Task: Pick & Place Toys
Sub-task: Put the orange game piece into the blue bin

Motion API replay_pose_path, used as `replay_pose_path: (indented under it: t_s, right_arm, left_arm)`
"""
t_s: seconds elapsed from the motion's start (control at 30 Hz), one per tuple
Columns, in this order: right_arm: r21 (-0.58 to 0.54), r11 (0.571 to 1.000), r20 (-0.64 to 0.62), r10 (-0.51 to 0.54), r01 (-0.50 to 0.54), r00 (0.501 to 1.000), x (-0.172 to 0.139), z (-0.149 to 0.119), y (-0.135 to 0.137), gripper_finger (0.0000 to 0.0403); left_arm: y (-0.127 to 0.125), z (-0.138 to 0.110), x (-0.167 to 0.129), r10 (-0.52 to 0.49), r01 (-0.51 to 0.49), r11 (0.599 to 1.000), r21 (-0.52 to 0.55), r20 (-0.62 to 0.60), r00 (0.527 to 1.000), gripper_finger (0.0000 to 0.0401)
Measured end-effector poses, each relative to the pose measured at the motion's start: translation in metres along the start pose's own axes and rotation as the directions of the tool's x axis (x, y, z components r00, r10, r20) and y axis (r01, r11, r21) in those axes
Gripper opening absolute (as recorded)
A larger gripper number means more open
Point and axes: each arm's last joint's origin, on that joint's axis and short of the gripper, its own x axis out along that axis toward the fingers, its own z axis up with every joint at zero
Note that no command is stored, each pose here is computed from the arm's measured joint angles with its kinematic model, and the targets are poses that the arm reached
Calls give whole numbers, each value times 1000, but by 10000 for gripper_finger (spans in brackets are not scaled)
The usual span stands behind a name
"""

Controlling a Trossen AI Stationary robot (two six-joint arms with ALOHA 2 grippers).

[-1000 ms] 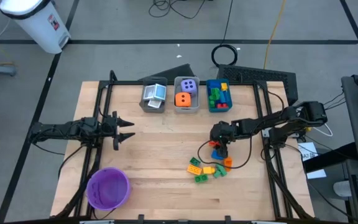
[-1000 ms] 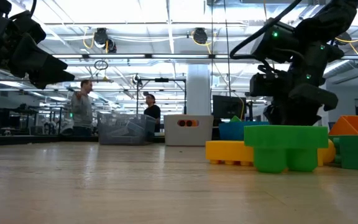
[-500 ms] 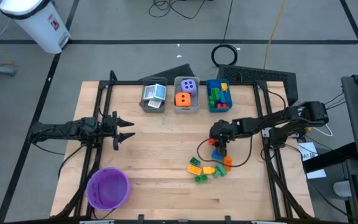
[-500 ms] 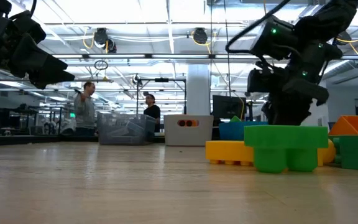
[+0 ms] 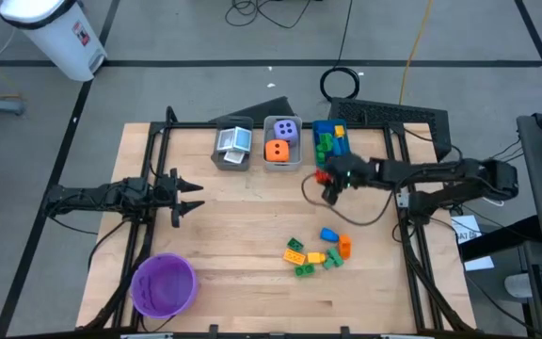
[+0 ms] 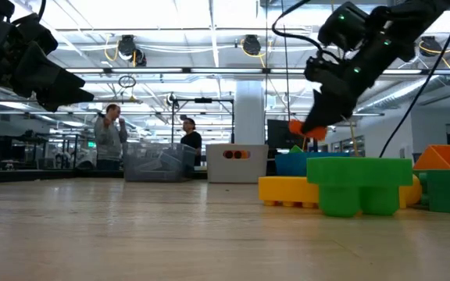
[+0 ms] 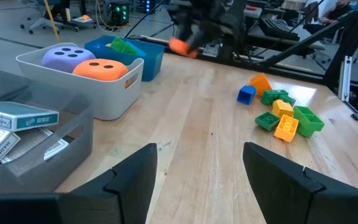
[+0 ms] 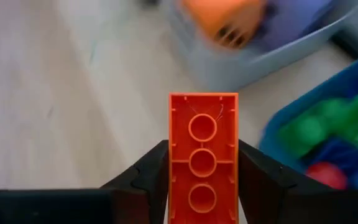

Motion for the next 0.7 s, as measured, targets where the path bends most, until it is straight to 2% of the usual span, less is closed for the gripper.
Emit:
replay_pose_path:
  t_s: [0.3,0.5,0.7]
  right_arm:
    - [113,980,67,-174,166,982,-3,54,-53,142]
    - [203,936,17,-296,287,955,8,53,-98,147]
    - [252,897,-59,-361,364,931,26,41,-131,145]
  left_arm:
    - [0,0,0,0,0,1000,0,0,1000,246]
    - [0,0,0,0,0,1000,0,0,1000,246]
    - [0,0,0,0,0,1000,0,0,1000,246]
